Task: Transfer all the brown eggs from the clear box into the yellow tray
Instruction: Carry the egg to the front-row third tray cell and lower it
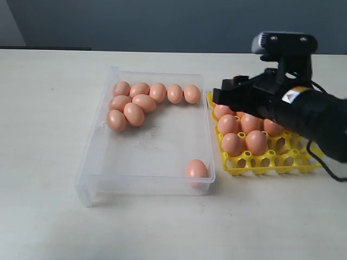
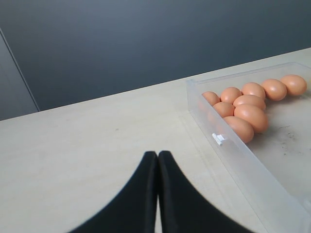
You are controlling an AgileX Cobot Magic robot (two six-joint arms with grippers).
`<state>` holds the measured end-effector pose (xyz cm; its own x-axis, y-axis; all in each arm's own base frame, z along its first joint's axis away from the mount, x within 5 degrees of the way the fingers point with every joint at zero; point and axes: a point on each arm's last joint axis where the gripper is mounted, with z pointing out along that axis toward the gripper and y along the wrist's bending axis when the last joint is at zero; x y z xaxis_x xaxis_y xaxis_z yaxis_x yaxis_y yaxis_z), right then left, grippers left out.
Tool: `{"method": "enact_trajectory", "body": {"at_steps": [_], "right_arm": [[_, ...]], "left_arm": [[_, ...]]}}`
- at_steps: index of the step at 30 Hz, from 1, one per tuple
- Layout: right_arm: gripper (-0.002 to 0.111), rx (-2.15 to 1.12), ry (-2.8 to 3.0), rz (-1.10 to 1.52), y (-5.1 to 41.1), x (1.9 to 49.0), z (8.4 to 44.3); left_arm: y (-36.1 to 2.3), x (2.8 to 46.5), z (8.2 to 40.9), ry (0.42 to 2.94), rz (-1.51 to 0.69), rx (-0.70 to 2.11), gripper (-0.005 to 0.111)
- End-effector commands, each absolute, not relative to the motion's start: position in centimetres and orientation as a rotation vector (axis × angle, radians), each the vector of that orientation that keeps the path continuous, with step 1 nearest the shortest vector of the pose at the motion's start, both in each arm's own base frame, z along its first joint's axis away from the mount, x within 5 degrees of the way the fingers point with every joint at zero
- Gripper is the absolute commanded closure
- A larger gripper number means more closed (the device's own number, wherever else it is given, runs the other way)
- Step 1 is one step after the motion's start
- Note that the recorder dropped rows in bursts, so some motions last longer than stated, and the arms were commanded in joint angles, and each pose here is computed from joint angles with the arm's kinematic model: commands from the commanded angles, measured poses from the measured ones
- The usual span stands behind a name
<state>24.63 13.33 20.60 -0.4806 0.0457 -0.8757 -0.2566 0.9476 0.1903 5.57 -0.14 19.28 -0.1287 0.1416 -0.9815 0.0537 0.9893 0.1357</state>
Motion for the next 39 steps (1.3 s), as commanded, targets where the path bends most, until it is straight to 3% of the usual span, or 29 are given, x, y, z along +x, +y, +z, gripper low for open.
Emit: {"method": "enact_trajectory", "body": {"at_steps": [1, 11, 36, 39], "right_arm": [[0.108, 0.009, 2.029, 0.302, 10.9, 22.8, 19.0], [0.108, 0.193, 2.040, 0.188, 8.4, 21.1, 16.8], [0.108, 0.135, 2.117, -0.027, 7.9, 21.7, 13.7], [0.102, 0.102, 2.126, -0.015, 8.1, 21.8, 13.7]], "left_arm": [[-0.2, 5.6, 19.4, 1.685, 0.073, 0.145, 0.106], [-0.2, 5.6, 19.4, 1.685, 0.073, 0.145, 0.106], [-0.2, 5.6, 19.4, 1.685, 0.073, 0.145, 0.106], [-0.2, 5.6, 19.4, 1.685, 0.073, 0.145, 0.106]]}}
